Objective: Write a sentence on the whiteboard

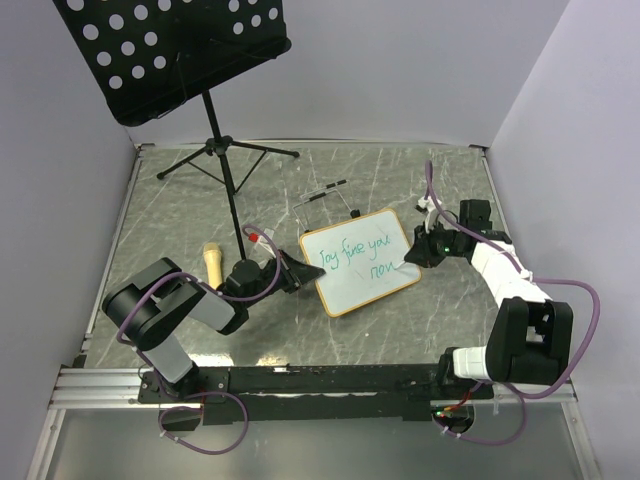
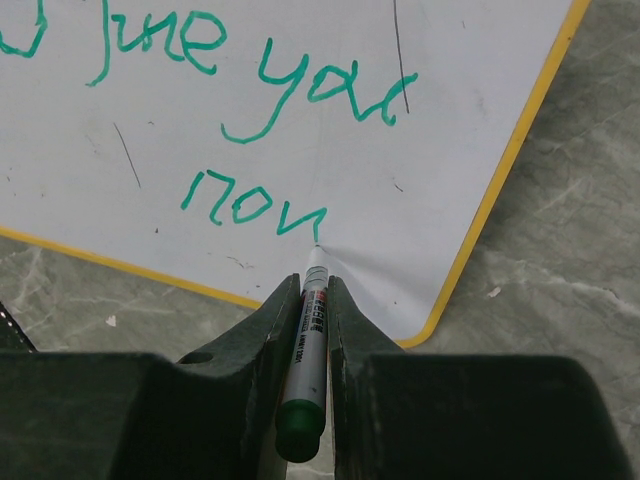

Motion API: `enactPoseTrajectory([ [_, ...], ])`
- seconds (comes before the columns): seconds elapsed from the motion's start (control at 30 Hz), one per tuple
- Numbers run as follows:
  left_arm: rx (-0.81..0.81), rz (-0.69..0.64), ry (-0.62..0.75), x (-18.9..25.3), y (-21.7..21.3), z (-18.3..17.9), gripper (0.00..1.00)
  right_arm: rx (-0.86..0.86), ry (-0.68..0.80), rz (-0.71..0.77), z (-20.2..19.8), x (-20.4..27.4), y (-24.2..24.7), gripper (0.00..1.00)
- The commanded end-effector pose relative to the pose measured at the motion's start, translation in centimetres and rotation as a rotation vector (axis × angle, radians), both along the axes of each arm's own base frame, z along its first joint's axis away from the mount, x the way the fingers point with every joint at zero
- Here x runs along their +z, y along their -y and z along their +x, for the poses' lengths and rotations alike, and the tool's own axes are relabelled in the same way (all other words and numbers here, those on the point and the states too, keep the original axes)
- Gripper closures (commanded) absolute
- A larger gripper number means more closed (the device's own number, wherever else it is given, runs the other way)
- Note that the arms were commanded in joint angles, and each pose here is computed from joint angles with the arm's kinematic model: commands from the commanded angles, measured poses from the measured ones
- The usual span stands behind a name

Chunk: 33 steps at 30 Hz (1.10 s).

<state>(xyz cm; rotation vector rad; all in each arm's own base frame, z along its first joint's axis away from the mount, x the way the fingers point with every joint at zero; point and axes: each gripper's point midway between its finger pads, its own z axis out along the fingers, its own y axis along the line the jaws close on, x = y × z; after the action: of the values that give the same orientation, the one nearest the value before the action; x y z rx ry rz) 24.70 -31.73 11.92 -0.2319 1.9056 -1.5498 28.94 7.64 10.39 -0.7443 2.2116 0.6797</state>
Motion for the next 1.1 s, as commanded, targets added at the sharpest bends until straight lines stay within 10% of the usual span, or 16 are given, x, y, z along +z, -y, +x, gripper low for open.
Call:
enactPoseTrajectory([
  [0.0,-0.025,-0.229,0.291,8.8,0.3,-0.4,0.99,-0.017,0.043,0.001,1.5,0.5,0.3,1.0],
  [1.07,-0.031,-0.227,0.297,8.8,0.3,-0.8,0.99,-0.036,0.15,0.006,1.6,3.2,0.6,1.0],
])
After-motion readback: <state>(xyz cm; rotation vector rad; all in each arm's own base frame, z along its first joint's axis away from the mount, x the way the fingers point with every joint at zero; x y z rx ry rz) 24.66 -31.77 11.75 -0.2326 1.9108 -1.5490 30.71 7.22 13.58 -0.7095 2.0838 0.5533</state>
